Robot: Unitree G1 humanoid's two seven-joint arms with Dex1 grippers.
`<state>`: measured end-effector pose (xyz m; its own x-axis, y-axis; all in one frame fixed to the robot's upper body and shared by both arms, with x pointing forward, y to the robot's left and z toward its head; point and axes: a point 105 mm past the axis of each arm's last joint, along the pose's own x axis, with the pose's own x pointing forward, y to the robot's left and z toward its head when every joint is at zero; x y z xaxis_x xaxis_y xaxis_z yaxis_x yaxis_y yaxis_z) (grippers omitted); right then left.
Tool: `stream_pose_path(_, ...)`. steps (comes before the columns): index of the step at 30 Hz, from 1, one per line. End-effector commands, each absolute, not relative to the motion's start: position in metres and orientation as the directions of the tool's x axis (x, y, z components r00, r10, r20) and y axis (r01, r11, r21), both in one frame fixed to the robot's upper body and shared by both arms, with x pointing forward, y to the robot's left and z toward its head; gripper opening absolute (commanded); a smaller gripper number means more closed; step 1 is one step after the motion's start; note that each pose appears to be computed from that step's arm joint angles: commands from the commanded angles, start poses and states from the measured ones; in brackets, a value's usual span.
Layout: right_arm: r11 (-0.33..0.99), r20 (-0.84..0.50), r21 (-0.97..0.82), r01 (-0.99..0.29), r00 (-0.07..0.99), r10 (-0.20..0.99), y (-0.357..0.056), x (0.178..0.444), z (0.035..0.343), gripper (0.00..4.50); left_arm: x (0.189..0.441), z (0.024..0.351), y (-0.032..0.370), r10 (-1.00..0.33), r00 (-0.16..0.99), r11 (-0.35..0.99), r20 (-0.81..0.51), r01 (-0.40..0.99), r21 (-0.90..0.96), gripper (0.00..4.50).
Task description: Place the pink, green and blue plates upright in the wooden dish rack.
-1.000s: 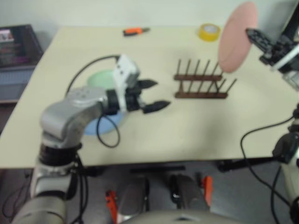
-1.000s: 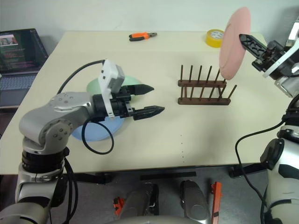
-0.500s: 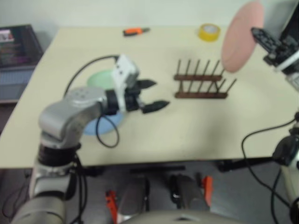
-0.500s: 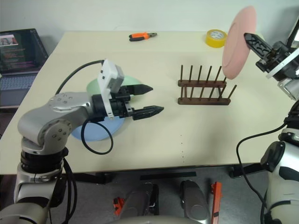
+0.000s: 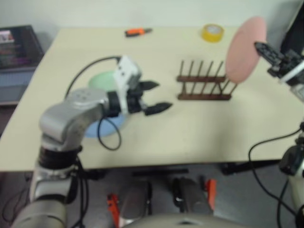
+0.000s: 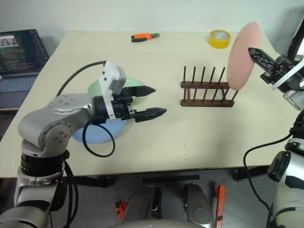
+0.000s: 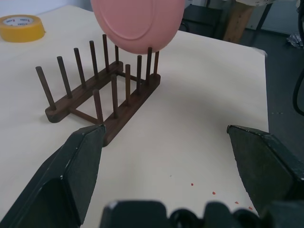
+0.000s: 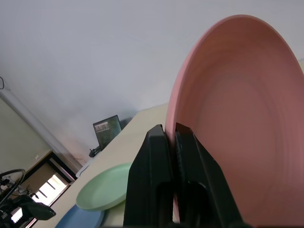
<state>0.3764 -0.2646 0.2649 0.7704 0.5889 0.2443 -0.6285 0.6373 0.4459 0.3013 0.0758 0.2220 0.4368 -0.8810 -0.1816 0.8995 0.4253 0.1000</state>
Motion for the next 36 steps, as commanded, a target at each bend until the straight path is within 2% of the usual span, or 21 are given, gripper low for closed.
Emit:
stream_pose_path(1, 0.681, 0.238, 0.383, -0.624, 0.779, 0.58, -0.268, 0.376, 0.271, 0.04, 0.299, 0.236, 0.076, -0.885, 0.439, 0.418, -0.155, 0.896, 0.148, 4.5)
stream_pose_path(6, 0.712, 0.201, 0.339, -0.615, 0.787, 0.584, -0.262, 0.38, 0.264, 0.04, 0.303, 0.237, 0.077, -0.877, 0.456, 0.435, -0.152, 0.887, 0.155, 4.5)
stream_pose_path(7, 0.711, 0.209, 0.34, -0.616, 0.787, 0.581, -0.262, 0.381, 0.266, 0.5, 0.303, 0.238, 0.077, -0.876, 0.458, 0.436, -0.151, 0.886, 0.155, 4.5)
stream_pose_path(9, 0.704, 0.226, 0.338, -0.625, 0.78, 0.583, -0.261, 0.382, 0.27, 1.06, 0.303, 0.238, 0.078, -0.876, 0.459, 0.437, -0.15, 0.886, 0.156, 4.5)
stream_pose_path(16, 0.749, 0.254, 0.231, -0.62, 0.782, 0.569, -0.265, 0.38, 0.287, 3.46, 0.304, 0.239, 0.081, -0.869, 0.471, 0.448, -0.151, 0.879, 0.163, 4.5)
stream_pose_path(22, 0.807, 0.242, 0.071, -0.586, 0.795, 0.556, -0.272, 0.373, 0.309, 3.46, 0.311, 0.245, 0.097, -0.841, 0.519, 0.491, -0.153, 0.851, 0.187, 4.5)
stream_pose_path(28, 0.838, 0.281, -0.102, -0.536, 0.792, 0.541, -0.279, 0.357, 0.351, 3.46, 0.328, 0.26, 0.135, -0.766, 0.63, 0.597, -0.127, 0.771, 0.222, 4.5)
stream_pose_path(32, 0.805, 0.312, -0.221, -0.551, 0.742, 0.594, -0.262, 0.338, 0.379, 3.46, 0.353, 0.284, 0.179, -0.621, 0.781, 0.751, -0.068, 0.617, 0.234, 4.5)
stream_pose_path(34, 0.723, 0.3, -0.295, -0.625, 0.658, 0.691, -0.228, 0.325, 0.387, 3.46, 0.374, 0.292, 0.219, -0.455, 0.886, 0.838, -0.095, 0.461, 0.291, 4.5)
stream_pose_path(36, 0.661, 0.272, -0.329, -0.675, 0.602, 0.751, -0.203, 0.318, 0.383, 3.46, 0.391, 0.3, 0.25, -0.323, 0.94, 0.884, -0.107, 0.34, 0.321, 4.5)
